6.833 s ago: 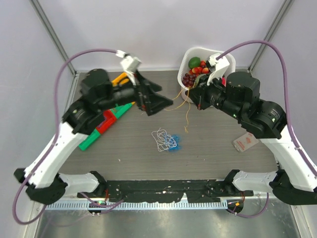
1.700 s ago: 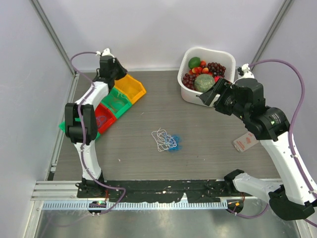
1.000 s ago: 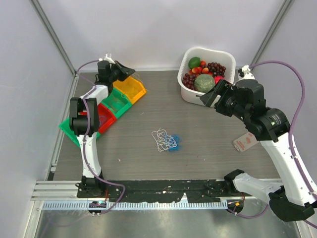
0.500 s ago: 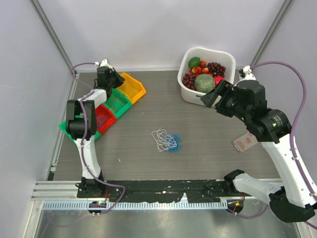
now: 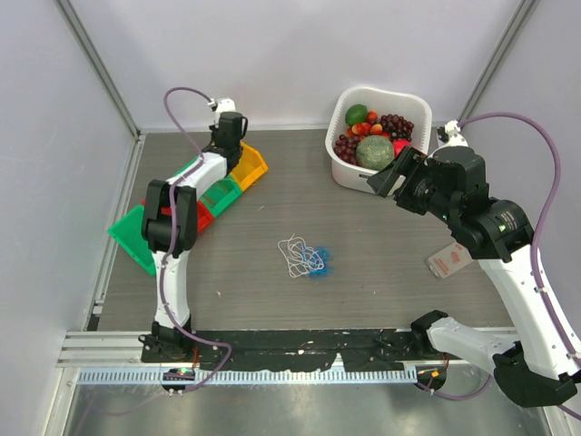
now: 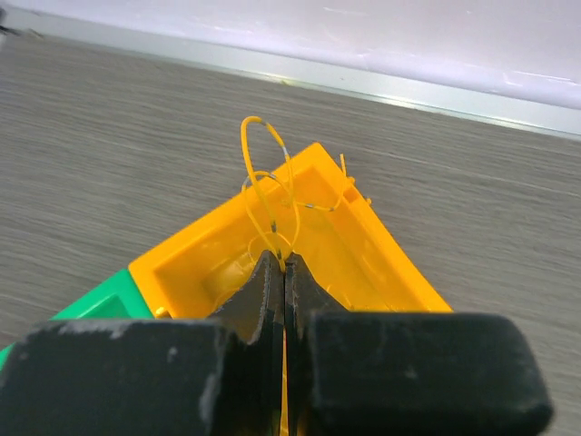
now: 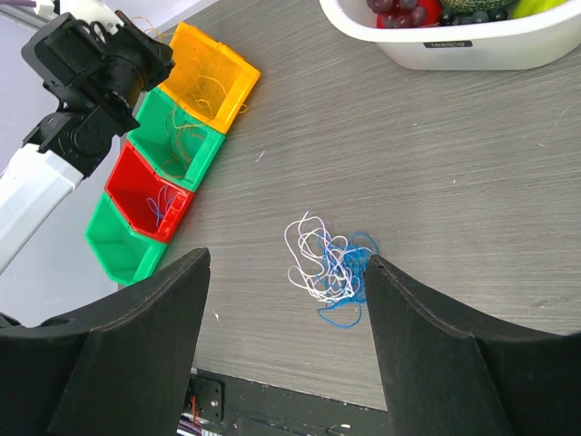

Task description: Untangle the cables

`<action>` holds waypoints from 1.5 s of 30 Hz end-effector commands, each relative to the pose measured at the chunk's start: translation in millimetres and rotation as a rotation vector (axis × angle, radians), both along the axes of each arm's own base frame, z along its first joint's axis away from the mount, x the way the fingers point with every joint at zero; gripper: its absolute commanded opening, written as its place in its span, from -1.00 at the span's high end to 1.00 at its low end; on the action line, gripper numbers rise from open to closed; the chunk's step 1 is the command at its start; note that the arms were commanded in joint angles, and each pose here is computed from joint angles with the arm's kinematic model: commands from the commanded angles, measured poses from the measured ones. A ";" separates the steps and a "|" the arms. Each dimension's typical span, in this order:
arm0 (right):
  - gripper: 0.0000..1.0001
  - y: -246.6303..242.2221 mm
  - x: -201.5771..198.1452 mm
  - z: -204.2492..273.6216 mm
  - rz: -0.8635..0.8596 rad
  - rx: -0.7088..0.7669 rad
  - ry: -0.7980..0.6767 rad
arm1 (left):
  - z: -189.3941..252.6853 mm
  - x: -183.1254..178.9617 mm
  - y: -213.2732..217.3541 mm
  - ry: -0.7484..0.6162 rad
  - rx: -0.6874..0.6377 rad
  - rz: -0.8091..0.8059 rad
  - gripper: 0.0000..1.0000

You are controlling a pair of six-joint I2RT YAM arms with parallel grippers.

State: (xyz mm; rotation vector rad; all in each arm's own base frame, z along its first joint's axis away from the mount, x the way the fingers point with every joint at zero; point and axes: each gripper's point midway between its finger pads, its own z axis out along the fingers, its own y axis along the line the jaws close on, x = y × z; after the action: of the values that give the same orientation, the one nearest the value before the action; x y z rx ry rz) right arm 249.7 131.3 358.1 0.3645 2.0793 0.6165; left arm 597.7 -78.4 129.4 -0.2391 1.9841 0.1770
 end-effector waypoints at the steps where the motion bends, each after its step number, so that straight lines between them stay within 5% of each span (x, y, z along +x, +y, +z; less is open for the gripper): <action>1: -0.47 -1.4 0.0 4.8 -0.006 0.009 -0.013 | 4.4 -4.0 25.9 0.047 0.217 0.183 1.00; 11: -0.47 1.1 1.6 -3.2 0.006 -0.004 0.015 | -30.7 -15.8 23.5 0.345 0.261 0.230 1.00; 31: -0.47 1.2 1.1 -5.8 0.010 -0.004 0.022 | -63.4 -30.1 -3.7 0.554 -0.141 0.024 0.98; 39: -0.47 1.9 1.4 -6.4 0.013 0.000 0.026 | -4.6 -24.0 -5.3 0.443 -0.199 -0.005 0.03; 45: -0.47 6.1 3.8 -9.3 0.026 0.006 0.034 | 49.6 -28.4 -16.2 0.354 -0.255 -0.058 -0.25</action>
State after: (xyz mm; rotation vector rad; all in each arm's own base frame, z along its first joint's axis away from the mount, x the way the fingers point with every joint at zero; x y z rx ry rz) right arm 252.2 135.1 345.2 0.3625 2.1381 0.6117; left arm 570.9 -84.7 88.2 -0.3425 2.5134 0.0595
